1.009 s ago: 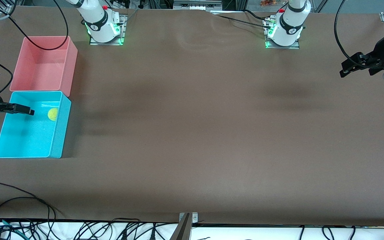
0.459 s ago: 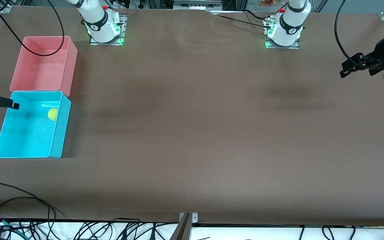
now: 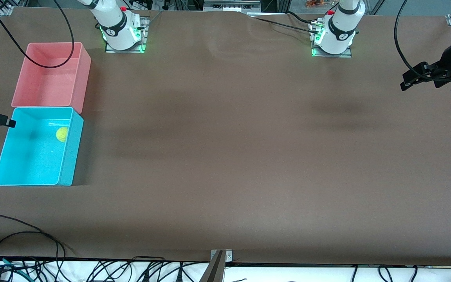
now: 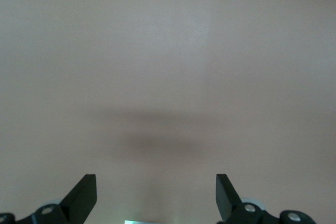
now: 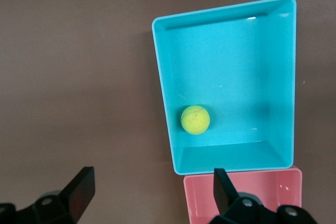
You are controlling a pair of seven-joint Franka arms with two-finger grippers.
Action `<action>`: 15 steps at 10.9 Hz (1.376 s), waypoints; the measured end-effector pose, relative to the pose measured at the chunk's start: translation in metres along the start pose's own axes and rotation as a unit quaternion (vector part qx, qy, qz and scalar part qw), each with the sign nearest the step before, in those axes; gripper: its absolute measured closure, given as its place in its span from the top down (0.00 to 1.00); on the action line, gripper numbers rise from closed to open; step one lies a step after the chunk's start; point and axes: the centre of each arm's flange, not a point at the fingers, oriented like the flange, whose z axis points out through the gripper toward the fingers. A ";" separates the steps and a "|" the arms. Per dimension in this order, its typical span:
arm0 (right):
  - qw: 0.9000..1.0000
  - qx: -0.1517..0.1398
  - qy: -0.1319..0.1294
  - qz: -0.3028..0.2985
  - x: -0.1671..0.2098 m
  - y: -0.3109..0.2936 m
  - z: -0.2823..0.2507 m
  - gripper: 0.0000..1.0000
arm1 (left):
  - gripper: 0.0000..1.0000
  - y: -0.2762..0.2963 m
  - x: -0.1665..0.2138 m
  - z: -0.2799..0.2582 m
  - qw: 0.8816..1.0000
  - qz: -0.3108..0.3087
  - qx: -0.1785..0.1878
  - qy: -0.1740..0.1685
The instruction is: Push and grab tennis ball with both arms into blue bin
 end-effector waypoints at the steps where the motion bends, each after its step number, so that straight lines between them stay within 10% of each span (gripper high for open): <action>1: 1.000 -0.001 0.004 0.002 0.001 -0.004 -0.005 1.00 | 1.00 0.000 0.000 0.000 1.000 0.000 0.000 0.000; 10: 0.999 -0.004 -0.035 -0.018 -0.016 -0.036 -0.036 1.00 | 1.00 0.008 -0.001 -0.011 1.000 0.008 0.005 0.013; 15: 0.999 -0.020 -0.004 -0.034 -0.056 -0.106 -0.059 1.00 | 1.00 0.007 -0.001 -0.013 0.999 0.010 0.025 0.017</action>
